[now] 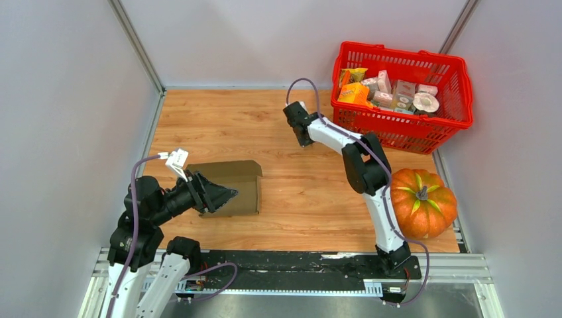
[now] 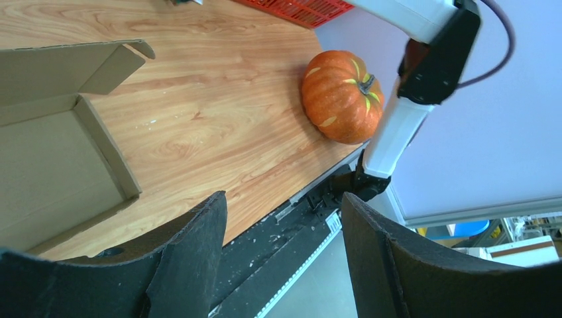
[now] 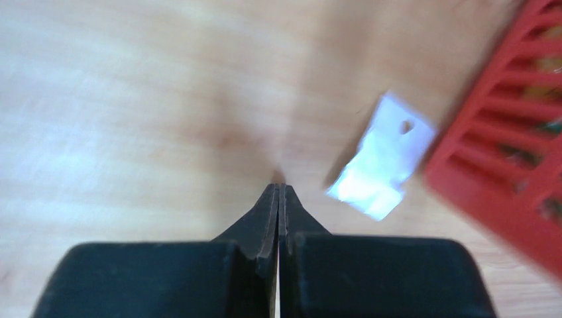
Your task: Fold the paper box
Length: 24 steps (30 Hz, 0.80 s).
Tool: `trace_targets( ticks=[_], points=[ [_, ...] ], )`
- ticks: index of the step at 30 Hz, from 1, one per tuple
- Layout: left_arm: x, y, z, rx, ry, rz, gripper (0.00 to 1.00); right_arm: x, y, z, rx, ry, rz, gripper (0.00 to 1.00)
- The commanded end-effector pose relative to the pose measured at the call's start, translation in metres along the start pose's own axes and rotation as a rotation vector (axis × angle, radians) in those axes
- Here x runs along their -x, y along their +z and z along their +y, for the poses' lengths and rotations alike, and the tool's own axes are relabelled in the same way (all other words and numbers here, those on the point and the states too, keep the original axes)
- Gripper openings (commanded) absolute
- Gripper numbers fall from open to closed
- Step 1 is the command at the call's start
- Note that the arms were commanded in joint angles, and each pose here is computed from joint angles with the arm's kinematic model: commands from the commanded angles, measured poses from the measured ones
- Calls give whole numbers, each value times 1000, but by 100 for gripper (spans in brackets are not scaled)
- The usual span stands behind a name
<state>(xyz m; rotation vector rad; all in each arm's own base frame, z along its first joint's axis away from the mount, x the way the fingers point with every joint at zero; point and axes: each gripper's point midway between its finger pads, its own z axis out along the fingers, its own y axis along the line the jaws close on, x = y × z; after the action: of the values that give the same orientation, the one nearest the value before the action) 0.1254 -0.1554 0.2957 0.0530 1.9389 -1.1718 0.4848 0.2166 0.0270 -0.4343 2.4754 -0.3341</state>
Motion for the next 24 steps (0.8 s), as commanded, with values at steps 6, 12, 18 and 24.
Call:
trace_targets(
  ticks=[6,12,18,24],
  points=[
    [8,-8,-8,-8,40,-42,71,-76,-120,82,349,80,-5,5],
    [9,-4,-7,-11,38,-41,71,-47,-106,16,9,-12,-102,24],
    [12,-6,-13,-35,36,-58,71,18,-66,-27,-301,-143,-114,0],
    [8,-10,-18,-58,40,-52,72,52,-27,-62,-412,-159,-106,0]
  ],
)
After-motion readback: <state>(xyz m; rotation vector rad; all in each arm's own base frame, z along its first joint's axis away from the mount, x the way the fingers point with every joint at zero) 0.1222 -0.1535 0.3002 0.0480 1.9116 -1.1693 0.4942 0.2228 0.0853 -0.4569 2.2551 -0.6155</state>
